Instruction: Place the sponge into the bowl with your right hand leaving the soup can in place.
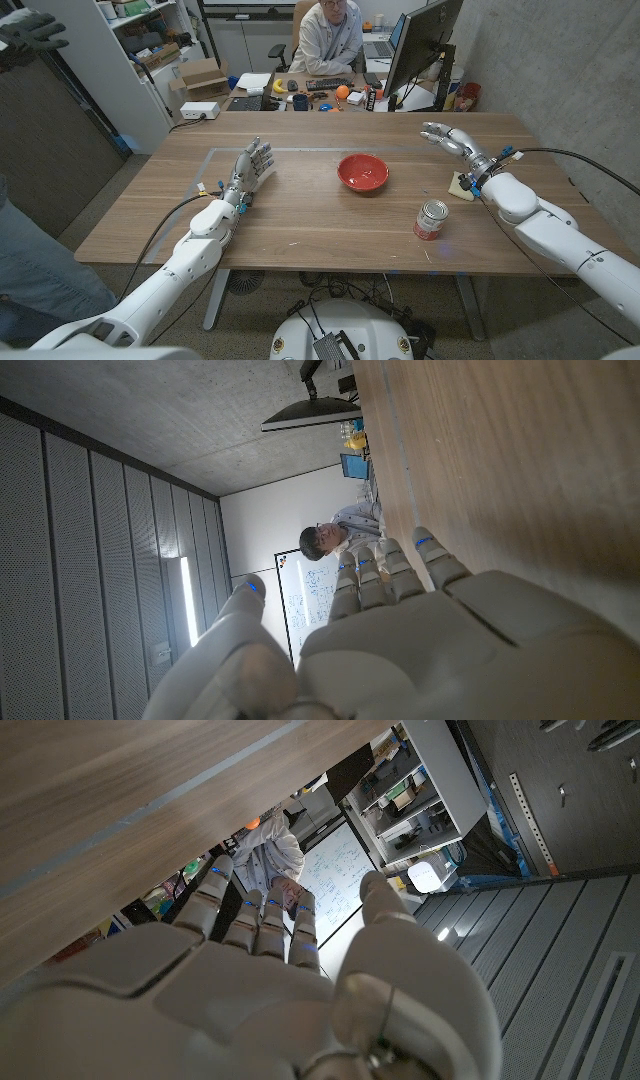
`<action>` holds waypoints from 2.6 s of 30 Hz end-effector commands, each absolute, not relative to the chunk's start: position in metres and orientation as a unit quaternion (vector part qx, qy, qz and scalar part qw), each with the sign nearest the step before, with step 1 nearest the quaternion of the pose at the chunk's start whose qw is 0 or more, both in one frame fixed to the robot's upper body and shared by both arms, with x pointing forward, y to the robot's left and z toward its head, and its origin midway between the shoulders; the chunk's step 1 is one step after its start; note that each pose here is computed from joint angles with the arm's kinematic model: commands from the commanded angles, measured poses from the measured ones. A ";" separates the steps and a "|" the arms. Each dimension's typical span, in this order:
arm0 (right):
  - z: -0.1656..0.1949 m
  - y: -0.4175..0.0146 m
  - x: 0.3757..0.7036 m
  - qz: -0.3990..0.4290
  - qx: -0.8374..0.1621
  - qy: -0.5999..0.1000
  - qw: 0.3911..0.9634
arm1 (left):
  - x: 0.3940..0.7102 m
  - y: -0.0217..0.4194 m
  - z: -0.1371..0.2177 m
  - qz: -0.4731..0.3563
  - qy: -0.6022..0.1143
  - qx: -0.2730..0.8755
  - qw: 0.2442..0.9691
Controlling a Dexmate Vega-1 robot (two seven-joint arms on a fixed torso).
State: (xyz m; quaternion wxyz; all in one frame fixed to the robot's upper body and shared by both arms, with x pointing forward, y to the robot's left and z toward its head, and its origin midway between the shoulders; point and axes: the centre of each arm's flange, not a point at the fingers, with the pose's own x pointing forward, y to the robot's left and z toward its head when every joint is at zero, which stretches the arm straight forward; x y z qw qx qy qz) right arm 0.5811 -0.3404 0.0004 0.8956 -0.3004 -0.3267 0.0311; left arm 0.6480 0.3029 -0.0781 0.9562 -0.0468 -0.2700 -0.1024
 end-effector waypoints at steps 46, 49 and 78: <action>0.019 -0.354 0.531 -0.046 -0.671 -0.103 0.733 | 0.632 0.293 -0.065 -0.092 -0.282 -0.013 0.955; 0.018 -0.353 0.530 -0.042 -0.683 -0.085 0.724 | 0.632 0.293 -0.065 -0.093 -0.282 -0.009 0.955; 0.021 -0.350 0.538 -0.053 -0.757 0.060 0.648 | 0.627 0.298 -0.066 -0.092 -0.288 -0.015 0.953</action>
